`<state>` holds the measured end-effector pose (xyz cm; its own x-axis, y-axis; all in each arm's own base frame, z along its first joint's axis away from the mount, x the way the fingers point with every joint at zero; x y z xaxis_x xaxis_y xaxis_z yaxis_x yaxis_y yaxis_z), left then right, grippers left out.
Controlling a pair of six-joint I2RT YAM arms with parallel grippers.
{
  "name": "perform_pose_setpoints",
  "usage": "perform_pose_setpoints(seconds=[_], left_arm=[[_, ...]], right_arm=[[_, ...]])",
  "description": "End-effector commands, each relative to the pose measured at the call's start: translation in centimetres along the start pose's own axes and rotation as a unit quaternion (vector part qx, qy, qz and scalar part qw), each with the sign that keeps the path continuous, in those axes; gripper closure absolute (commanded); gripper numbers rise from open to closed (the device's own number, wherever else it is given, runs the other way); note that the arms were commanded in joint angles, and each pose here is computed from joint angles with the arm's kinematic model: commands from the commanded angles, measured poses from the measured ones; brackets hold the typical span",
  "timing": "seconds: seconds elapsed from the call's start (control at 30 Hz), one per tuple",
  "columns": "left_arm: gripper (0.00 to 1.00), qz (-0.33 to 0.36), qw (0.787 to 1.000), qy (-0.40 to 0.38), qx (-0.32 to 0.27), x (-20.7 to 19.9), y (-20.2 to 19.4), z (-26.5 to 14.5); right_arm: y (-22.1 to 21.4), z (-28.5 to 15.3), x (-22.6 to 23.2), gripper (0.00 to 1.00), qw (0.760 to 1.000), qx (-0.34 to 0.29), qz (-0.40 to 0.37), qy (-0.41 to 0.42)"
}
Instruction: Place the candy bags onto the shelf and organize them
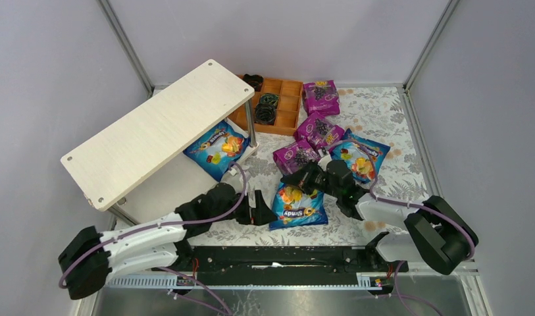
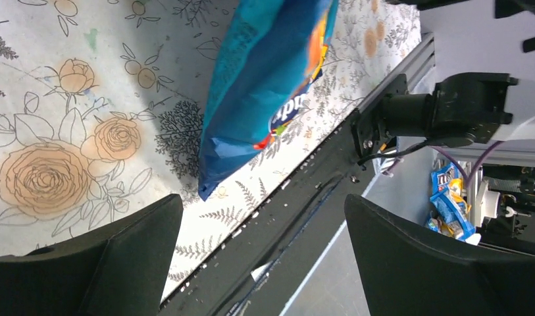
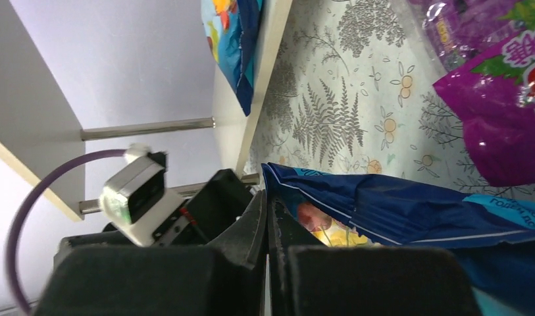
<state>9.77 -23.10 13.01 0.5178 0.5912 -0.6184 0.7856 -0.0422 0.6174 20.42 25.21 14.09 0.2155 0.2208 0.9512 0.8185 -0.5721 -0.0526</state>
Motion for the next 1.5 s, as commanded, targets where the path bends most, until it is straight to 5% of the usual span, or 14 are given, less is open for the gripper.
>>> perform_pose_setpoints(seconds=[0.0,0.13,0.2,0.3,0.6,0.7,0.8,1.03,1.1,1.3,1.37,1.47], left_arm=[[0.02,0.03,0.995,-0.063,-0.072,-1.9,2.6,1.4],[0.02,0.087,0.989,-0.062,-0.098,-2.3,4.4,2.5],[0.21,0.111,0.984,-0.08,-0.111,-2.8,5.0,3.0],[0.27,0.135,0.979,-0.099,-0.113,-3.1,5.1,3.7],[0.21,0.164,0.972,-0.111,-0.127,-3.0,5.1,4.1],[0.06,0.156,0.973,-0.109,-0.133,-3.0,5.4,4.7],[0.04,0.139,0.977,-0.082,-0.137,-2.4,5.8,5.4],[0.32,0.094,0.984,0.0,-0.15,-0.5,6.7,6.7],[0.41,0.088,0.984,-0.008,-0.156,-0.9,7.1,6.6],[0.54,0.053,0.985,-0.024,-0.163,-1.9,7.8,5.7],[0.57,0.044,0.984,-0.025,-0.17,-2.2,8.1,5.1],[0.64,0.029,0.983,-0.028,-0.181,-2.6,9.0,4.1]], right_arm=[[-0.5,-1.2,5.5,1.0,0.994,0.016,-0.017,0.107],[-1.1,-1.8,6.5,1.0,0.991,0.038,-0.016,0.126],[-1.3,-2.2,7.2,1.0,0.989,0.046,-0.013,0.136],[-1.6,-2.9,8.1,1.0,0.989,0.052,-0.012,0.141],[-1.8,-4.3,9.7,1.0,0.987,0.044,-0.011,0.152],[-1.8,-3.9,9.7,1.0,0.988,0.049,-0.008,0.149],[-2.0,-3.6,9.9,1.0,0.986,0.062,0.0,0.156],[-1.7,-2.6,9.9,0.98,0.986,0.058,0.013,0.157],[-1.6,-2.4,9.6,0.83,0.987,0.058,0.013,0.151],[-1.2,-2.6,7.5,0.14,0.995,0.028,-0.045,0.09],[-0.9,-3.4,7.2,0.01,0.995,0.005,-0.075,0.064],[-0.4,-4.9,6.7,0.0,0.993,-0.029,-0.111,0.026]])
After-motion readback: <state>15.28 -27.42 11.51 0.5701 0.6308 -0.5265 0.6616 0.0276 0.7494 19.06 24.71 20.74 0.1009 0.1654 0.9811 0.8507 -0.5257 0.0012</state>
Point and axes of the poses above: each gripper's point midway between its finger pads, its own z axis out along the fingers, its own x axis along the line the jaws close on, y = z × x, the point moved 5 cm from there along -z, back along the fingers, and after that the axes turned 13 degrees about z, right-handed, at the moved point
